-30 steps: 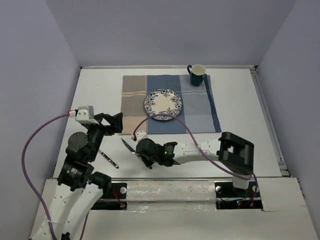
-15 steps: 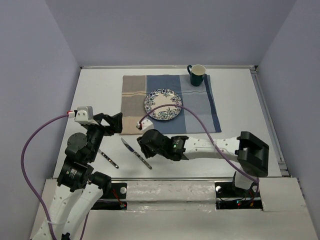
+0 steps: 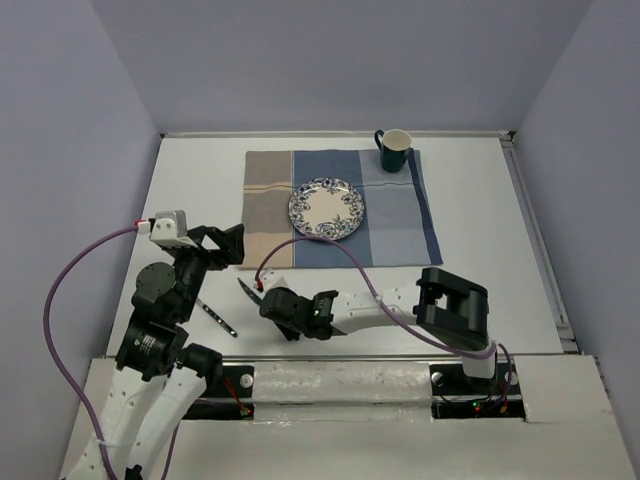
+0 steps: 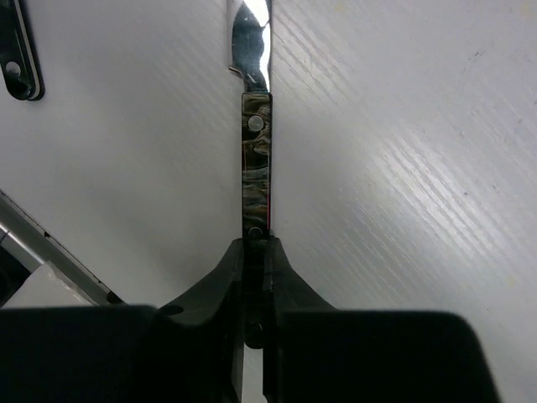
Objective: Set the dinner table for one person
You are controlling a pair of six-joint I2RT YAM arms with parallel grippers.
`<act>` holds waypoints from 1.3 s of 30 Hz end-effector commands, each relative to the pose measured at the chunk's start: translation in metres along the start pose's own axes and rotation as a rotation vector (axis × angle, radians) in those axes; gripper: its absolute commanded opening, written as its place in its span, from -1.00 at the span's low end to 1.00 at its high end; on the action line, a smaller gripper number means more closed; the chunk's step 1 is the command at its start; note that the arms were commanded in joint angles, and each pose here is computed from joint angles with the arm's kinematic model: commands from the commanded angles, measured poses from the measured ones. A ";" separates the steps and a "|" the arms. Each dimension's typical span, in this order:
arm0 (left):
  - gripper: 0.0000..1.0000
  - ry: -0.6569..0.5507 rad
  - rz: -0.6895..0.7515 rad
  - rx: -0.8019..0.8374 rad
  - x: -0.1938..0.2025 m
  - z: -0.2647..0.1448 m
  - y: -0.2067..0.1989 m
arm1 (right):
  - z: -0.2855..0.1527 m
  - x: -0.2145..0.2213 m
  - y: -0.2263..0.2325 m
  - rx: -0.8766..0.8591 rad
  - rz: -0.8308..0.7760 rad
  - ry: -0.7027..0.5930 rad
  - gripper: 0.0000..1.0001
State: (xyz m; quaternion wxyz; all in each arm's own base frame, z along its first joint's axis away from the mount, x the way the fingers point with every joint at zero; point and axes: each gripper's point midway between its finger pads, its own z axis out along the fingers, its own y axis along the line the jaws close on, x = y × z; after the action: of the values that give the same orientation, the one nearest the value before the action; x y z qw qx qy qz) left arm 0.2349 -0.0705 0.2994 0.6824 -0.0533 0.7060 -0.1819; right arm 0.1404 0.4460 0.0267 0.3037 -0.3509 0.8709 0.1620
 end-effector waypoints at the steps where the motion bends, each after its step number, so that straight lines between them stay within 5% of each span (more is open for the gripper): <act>1: 0.98 -0.063 -0.015 0.028 -0.021 0.002 -0.008 | -0.001 -0.005 0.000 0.054 -0.006 -0.019 -1.00; 9: 0.98 -0.074 -0.014 0.018 -0.023 -0.001 -0.006 | -0.073 -0.061 -0.028 0.091 0.087 -0.250 -1.00; 20: 0.98 -0.078 -0.017 0.054 -0.024 -0.004 -0.013 | -0.116 -0.113 -0.238 0.391 0.377 -0.434 -1.00; 27: 0.98 -0.083 -0.019 0.075 -0.026 -0.007 -0.017 | -0.087 -0.121 -0.331 0.542 0.399 -0.371 -1.00; 39: 0.98 -0.077 -0.019 0.088 -0.024 -0.008 -0.020 | -0.051 -0.095 -0.385 0.567 0.434 -0.263 -1.00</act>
State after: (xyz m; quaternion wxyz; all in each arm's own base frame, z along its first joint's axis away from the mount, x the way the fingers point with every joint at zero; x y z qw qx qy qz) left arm 0.2281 -0.0783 0.3062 0.6876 -0.0389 0.6965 -0.2015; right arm 0.4208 0.1890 0.0787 0.4202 -0.0359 0.9067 -0.0038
